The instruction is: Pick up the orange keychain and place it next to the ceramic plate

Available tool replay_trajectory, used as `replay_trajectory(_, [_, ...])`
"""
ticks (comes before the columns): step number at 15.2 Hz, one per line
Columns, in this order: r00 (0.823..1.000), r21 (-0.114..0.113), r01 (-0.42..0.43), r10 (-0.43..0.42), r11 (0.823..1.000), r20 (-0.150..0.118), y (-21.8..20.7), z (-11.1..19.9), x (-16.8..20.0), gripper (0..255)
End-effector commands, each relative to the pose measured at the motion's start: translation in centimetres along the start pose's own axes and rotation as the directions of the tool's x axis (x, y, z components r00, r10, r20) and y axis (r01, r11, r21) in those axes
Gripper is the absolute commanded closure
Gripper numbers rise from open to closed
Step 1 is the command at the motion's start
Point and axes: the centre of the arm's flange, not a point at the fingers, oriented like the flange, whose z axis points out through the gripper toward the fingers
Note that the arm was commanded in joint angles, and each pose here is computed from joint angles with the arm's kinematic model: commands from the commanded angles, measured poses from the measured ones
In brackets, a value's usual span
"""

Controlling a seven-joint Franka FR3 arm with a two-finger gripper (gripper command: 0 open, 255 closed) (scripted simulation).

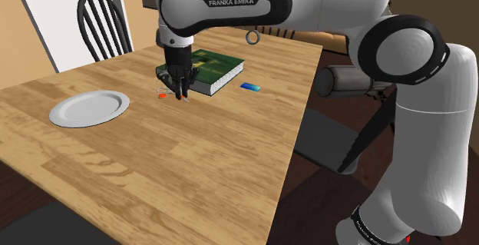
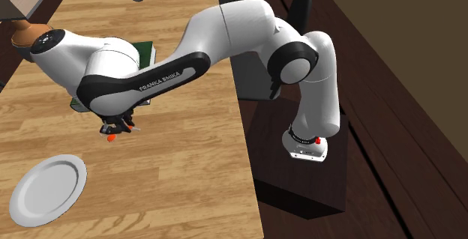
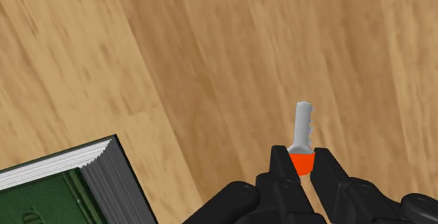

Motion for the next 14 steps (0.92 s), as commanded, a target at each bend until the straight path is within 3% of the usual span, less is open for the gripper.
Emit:
replay_trajectory(1, [1.0,0.0,0.0,0.0,1.0,-0.001,-0.1,0.9,0.0,255])
replay_trajectory(7, [1.0,0.0,0.0,0.0,1.0,-0.001,0.0,4.1,0.0,255])
replay_trajectory(14, [1.0,0.0,0.0,0.0,1.0,0.0,0.0,4.1,0.0,255])
